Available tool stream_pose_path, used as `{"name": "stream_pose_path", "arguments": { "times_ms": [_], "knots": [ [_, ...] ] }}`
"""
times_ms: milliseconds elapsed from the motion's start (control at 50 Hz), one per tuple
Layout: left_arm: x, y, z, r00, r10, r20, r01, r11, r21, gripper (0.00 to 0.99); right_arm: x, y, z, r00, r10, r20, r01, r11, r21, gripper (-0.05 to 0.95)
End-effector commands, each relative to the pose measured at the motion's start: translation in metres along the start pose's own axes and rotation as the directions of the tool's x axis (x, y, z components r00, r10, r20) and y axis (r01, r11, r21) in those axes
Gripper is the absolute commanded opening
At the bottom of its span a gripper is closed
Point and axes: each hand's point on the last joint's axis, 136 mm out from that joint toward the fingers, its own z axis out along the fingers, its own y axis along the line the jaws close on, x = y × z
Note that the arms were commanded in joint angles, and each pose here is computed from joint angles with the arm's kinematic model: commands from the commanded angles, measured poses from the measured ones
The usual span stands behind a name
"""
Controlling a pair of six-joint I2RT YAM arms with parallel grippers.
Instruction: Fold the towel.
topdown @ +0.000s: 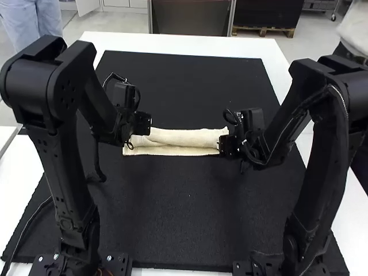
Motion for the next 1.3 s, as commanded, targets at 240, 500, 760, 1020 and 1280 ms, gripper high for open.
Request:
{"name": "stream_pose_path", "arguments": {
  "times_ms": [240,500,760,1020,1280],
  "knots": [
    [-0.006,0.0,-0.006,1.0,0.01,0.024,-0.01,0.9999,-0.003,0.959,0.011,-0.004,0.003,0.999,0.019,-0.027,-0.019,1.0,-0.001,0.89],
    [-0.006,0.0,-0.006,1.0,0.01,0.026,-0.01,0.9999,-0.003,0.959,0.008,-0.004,0.004,1.0,0.019,-0.016,-0.019,1.0,-0.001,0.7],
    [-0.008,0.0,-0.005,1.0,0.009,0.029,-0.009,1.0,-0.003,0.959,0.002,-0.001,0.005,1.0,0.014,-0.001,-0.014,1.0,-0.008,0.54],
    [-0.007,0.0,-0.006,1.0,0.009,0.027,-0.009,1.0,-0.004,0.959,0.0,-0.001,0.004,1.0,0.01,0.008,-0.01,1.0,-0.009,0.75],
    [-0.017,-0.001,-0.005,0.999,0.004,0.05,-0.004,1.0,0.001,0.959,0.003,-0.002,0.004,1.0,0.007,0.005,-0.007,1.0,-0.006,0.91]
  ]
}}
